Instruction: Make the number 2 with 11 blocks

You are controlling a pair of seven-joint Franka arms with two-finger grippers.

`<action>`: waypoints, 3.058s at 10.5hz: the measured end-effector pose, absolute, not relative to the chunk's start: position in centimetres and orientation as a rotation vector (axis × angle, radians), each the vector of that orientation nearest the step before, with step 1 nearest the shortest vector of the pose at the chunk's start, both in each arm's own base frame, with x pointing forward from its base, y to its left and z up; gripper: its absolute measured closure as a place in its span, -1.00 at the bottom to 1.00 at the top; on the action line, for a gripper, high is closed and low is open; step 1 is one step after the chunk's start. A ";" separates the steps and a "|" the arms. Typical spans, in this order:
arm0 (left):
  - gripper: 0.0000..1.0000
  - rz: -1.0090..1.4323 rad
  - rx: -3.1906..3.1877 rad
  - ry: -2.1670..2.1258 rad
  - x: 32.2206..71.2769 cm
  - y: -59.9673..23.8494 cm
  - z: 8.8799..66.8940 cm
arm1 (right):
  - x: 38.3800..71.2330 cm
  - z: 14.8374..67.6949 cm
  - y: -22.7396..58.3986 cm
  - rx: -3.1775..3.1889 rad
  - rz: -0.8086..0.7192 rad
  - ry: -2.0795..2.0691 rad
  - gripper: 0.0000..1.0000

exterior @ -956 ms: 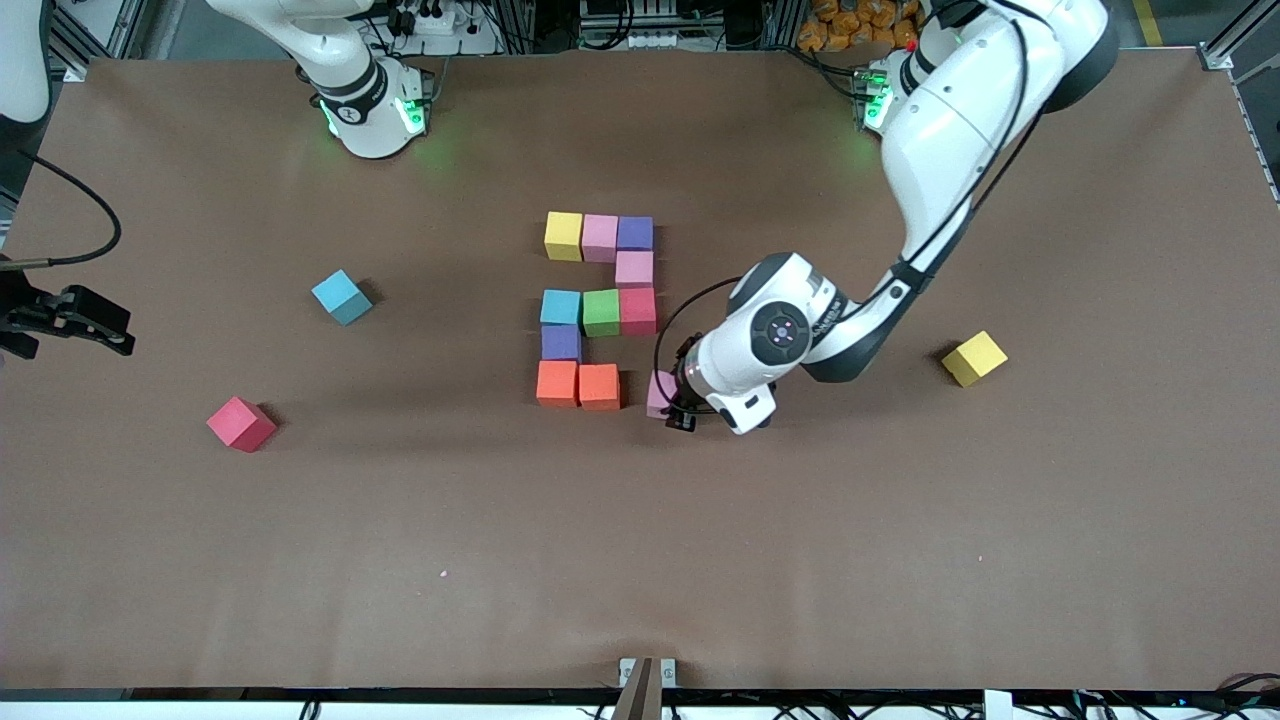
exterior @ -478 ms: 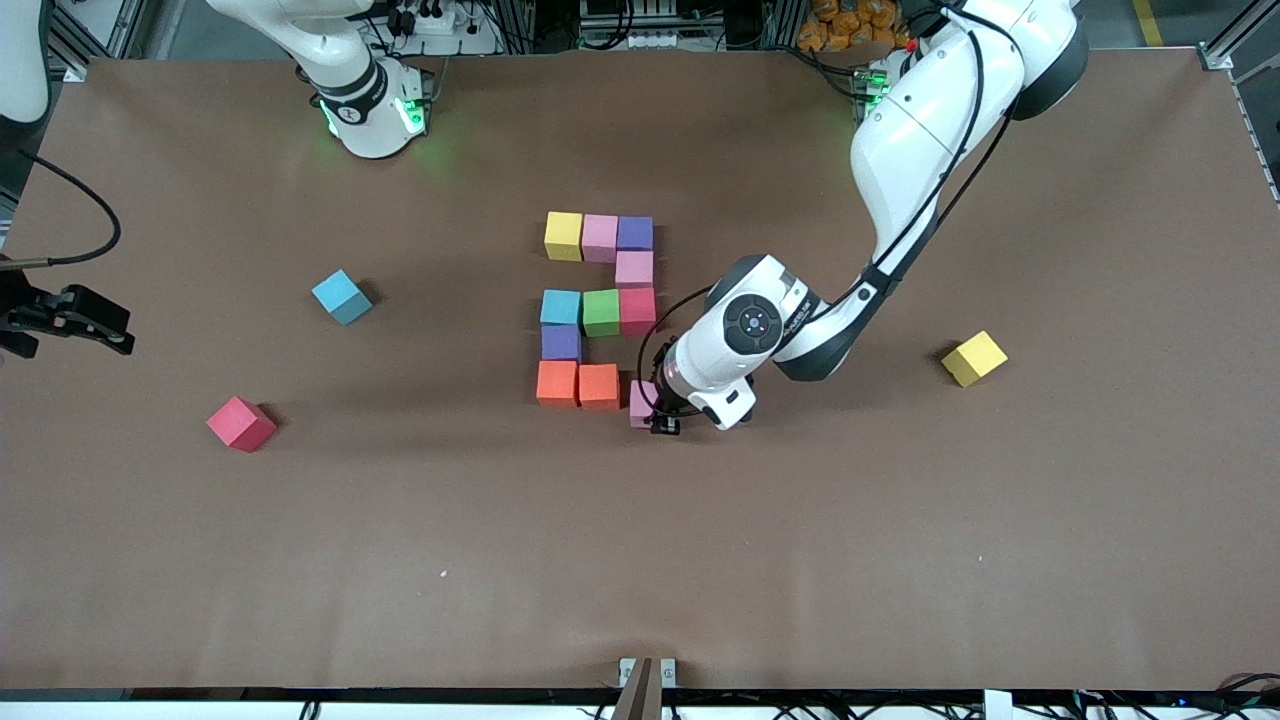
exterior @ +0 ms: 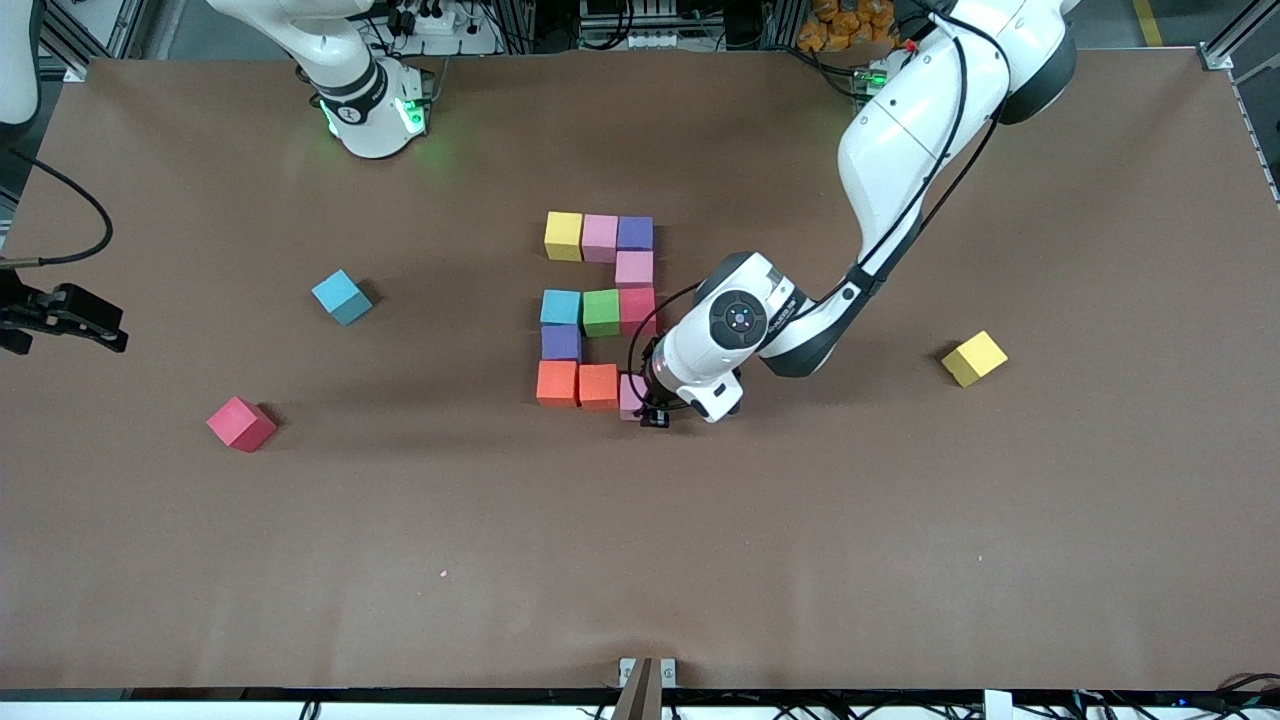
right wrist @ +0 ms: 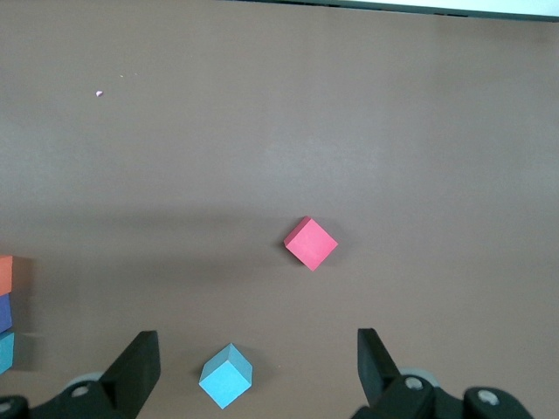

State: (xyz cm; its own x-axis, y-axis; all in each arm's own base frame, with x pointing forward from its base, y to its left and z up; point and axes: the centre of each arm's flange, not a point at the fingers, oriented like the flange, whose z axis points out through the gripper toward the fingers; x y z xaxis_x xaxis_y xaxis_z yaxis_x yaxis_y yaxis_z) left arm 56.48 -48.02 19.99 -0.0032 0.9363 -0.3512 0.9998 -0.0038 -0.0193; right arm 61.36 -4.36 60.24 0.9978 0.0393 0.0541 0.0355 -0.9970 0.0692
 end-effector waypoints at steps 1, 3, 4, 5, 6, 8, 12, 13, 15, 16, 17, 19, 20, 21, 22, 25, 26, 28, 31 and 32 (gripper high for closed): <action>-0.18 -0.394 2.030 2.037 56.5 -48.0 20.0 | 61.3 60.3 -4.4 3.072 0.086 0.057 -1.00; -0.18 -0.398 2.032 2.036 56.3 -48.2 19.9 | 61.3 60.4 -4.4 3.071 0.089 0.057 -1.00; -0.18 -0.400 2.037 2.034 56.1 -48.4 19.8 | 61.3 60.4 -4.4 3.071 0.089 0.056 -1.00; -0.18 -0.405 2.047 2.030 55.6 -48.8 19.6 | 61.3 60.4 -4.4 3.071 0.089 0.056 -1.00; -0.18 -0.410 2.058 2.029 55.2 -49.1 19.2 | 61.3 60.4 -4.4 3.072 0.089 0.056 -1.00; -0.26 -0.412 2.063 2.027 55.0 -49.3 19.1 | 61.3 60.4 -4.4 3.072 0.089 0.056 -1.00; -1.00 -0.422 2.095 2.049 54.6 -49.0 18.6 | 61.3 60.4 -4.4 3.072 0.089 0.056 -1.00; -1.00 -0.427 2.114 2.061 54.5 -48.8 18.8 | 61.3 60.4 -4.4 3.072 0.089 0.056 -1.00; -1.00 -0.441 2.130 2.079 54.8 -48.5 20.4 | 61.3 60.4 -4.4 3.072 0.089 0.057 -1.00; -1.00 -0.443 2.133 2.087 55.2 -48.0 21.9 | 61.3 60.4 -4.4 3.072 0.089 0.057 -1.00; -1.00 -0.435 2.136 2.099 55.9 -47.2 23.6 | 61.3 60.4 -4.4 3.072 0.089 0.057 -1.00; -1.00 -0.400 2.124 2.118 57.4 -45.1 27.7 | 61.3 60.4 -4.4 3.072 0.090 0.057 -1.00; -1.00 -0.373 2.118 2.115 58.2 -43.9 29.9 | 61.3 60.4 -4.4 3.072 0.090 0.056 -1.00; -1.00 -0.348 2.135 2.098 59.1 -42.3 31.7 | 61.3 60.5 -4.4 3.072 0.090 0.056 -1.00; -1.00 -0.325 2.166 2.071 60.1 -40.4 33.3 | 61.3 60.5 -4.4 3.072 0.090 0.056 -1.00; -1.00 -0.185 2.293 1.963 62.8 -34.1 37.3 | 61.2 60.5 -4.4 3.072 0.090 0.055 -1.00; -1.00 -0.142 2.364 1.913 63.2 -32.4 38.1 | 61.2 60.5 -4.5 3.072 0.090 0.055 -1.00; -1.00 -0.133 2.535 1.769 62.9 -31.3 38.7 | 61.2 60.5 -4.5 3.072 0.090 0.054 -1.00; -1.00 -0.153 2.759 1.558 62.6 -28.0 40.6 | 61.2 60.5 -4.5 3.072 0.090 0.054 -1.00; -1.00 -0.137 2.814 1.472 62.7 -26.2 42.0 | 61.2 60.5 -4.5 3.072 0.090 0.054 -1.00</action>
State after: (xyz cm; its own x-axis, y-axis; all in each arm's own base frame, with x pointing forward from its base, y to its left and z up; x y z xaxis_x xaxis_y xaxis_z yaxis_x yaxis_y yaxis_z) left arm 62.72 -26.23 42.05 0.5678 0.8211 -0.0588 0.8179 -0.5708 -0.0728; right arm 61.24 -4.47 60.49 0.9977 0.0371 0.0572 0.0332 -0.9971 0.0687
